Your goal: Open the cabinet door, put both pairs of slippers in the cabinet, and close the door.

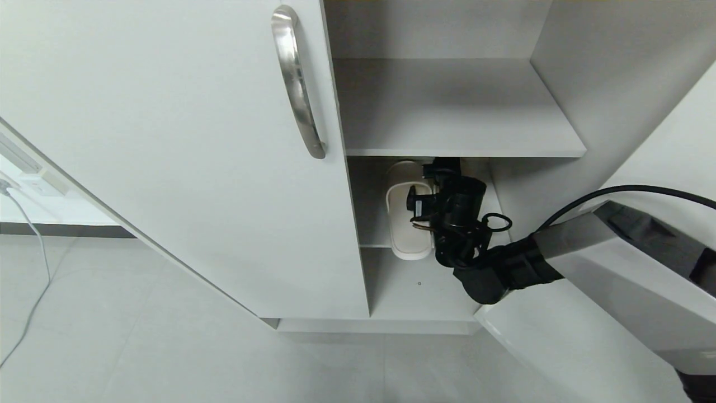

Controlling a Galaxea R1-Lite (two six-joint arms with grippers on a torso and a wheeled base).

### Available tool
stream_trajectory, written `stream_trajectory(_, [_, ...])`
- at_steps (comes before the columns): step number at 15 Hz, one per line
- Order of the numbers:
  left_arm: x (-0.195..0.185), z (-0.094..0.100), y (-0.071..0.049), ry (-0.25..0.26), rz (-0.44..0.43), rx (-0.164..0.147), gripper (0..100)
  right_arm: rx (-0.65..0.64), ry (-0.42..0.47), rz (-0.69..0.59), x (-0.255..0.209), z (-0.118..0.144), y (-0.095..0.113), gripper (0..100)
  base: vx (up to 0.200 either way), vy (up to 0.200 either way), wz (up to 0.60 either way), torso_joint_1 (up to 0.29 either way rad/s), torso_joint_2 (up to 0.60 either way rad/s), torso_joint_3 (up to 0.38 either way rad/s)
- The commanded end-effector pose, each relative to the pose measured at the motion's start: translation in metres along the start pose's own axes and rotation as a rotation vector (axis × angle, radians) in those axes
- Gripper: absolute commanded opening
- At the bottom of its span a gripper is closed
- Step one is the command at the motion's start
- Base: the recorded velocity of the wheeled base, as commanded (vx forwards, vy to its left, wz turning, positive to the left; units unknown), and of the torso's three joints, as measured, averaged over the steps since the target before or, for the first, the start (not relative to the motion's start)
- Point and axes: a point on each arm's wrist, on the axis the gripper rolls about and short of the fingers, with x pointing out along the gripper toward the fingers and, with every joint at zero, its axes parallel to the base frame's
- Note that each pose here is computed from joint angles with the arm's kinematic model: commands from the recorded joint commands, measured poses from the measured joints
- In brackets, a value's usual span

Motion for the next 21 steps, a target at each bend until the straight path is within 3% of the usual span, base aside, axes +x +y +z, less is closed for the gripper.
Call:
stream_trajectory(1, [0.000,0.000,0.000,0.001,0.000,0.000,0,0.022,-0.025,0.013,-0.028,0.029,-0.016,100,0.000,0.000,0.00,0.000,0.00,0.000])
stream_trajectory(3, [0.000,0.000,0.000,0.001,0.000,0.001,0,0.027,-0.030,0.028,-0.046,0.035,-0.023,100,0.000,0.000,0.00,0.000,0.00,0.000])
stream_trajectory(5, [0.000,0.000,0.000,0.001,-0.002,0.003,0,0.018,-0.008,0.108,-0.104,0.030,-0.033,100,0.000,0.000,0.00,0.000,0.00,0.000])
stream_trajectory(9, [0.000,0.000,0.000,0.001,0.000,0.001,0,0.027,-0.010,0.181,-0.142,0.018,-0.030,100,0.000,0.000,0.00,0.000,0.00,0.000])
stream_trajectory(11, [0.000,0.000,0.000,0.001,0.000,0.001,0,0.024,-0.007,0.186,-0.144,0.017,-0.028,100,0.000,0.000,0.00,0.000,0.00,0.000])
stream_trajectory(21, [0.000,0.000,0.000,0.001,0.000,0.001,0,0.017,0.001,0.187,-0.145,0.014,-0.029,100,-0.200,0.000,0.00,0.003,0.00,0.003])
